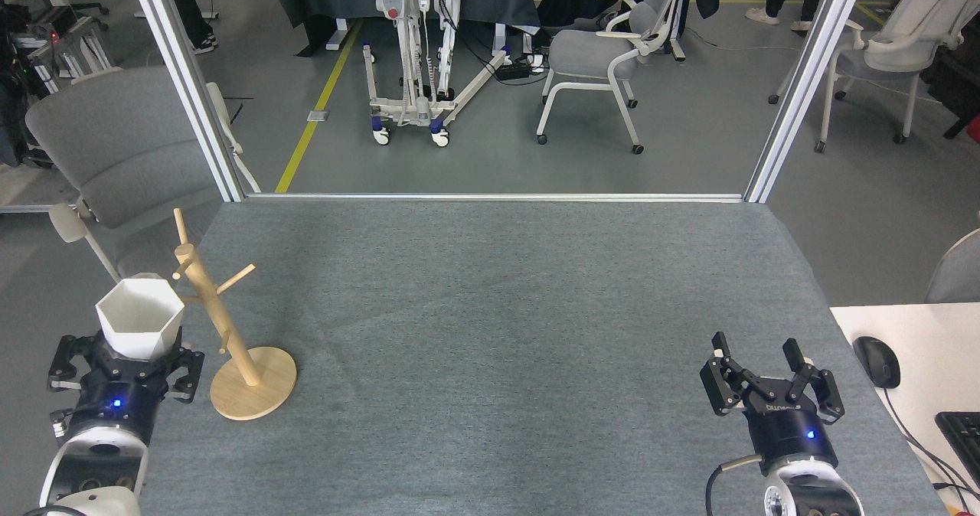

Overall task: Hang cup on storage rack
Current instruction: 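Hook the cup handle onto a wooden rack peg with the left gripper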

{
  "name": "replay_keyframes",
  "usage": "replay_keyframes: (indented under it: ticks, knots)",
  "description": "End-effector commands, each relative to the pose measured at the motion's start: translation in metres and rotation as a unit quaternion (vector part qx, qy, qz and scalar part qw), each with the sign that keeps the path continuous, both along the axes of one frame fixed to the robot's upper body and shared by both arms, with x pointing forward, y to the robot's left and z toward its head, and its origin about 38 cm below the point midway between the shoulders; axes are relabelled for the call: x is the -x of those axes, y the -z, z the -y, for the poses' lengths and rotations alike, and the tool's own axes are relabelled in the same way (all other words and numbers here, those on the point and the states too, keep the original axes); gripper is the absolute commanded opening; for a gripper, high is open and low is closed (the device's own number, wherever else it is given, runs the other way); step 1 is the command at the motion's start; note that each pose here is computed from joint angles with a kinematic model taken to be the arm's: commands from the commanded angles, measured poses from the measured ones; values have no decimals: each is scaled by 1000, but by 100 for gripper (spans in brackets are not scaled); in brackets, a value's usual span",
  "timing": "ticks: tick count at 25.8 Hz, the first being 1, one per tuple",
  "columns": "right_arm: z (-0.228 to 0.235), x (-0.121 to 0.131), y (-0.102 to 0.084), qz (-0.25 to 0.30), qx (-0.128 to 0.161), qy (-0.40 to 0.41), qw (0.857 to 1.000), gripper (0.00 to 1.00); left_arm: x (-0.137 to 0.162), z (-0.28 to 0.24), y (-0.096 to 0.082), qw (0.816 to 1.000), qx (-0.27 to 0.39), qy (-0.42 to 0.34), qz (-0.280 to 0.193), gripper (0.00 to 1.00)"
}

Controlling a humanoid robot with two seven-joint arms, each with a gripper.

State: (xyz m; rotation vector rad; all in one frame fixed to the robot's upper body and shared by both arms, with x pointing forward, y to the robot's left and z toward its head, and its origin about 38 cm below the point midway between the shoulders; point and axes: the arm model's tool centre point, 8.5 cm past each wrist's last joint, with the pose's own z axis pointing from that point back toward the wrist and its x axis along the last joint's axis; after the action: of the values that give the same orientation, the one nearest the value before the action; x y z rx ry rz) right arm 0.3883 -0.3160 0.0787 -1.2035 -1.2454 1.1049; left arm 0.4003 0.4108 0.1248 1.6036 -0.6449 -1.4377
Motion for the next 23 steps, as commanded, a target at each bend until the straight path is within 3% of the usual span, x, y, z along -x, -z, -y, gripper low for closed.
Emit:
replay_keyframes:
  ticks: [1, 10, 11, 14, 16, 18, 23]
  knots:
    - [1, 0, 0, 0, 1, 1, 1000, 100, 0, 1, 1, 1000, -1, 3, -3, 0]
    - [1, 1, 1, -1, 0, 0, 1000, 100, 2, 8, 18, 999, -4, 16, -30, 0]
    - [2, 1, 1, -2, 1, 0, 1000, 100, 2, 9, 18, 999, -2, 16, -30, 6]
    - [2, 0, 1, -1, 1, 0, 1000, 100, 2, 10, 18, 1000, -1, 12, -26, 63]
    - [2, 0, 0, -1, 1, 1, 1000, 100, 2, 11, 19, 1000, 3, 13, -23, 91]
    - [2, 0, -1, 1, 0, 1, 1000, 100, 3, 12, 24, 999, 6, 13, -29, 97]
    - [0, -1, -1, 0, -2, 1, 1000, 100, 5, 10, 35, 999, 13, 14, -44, 98]
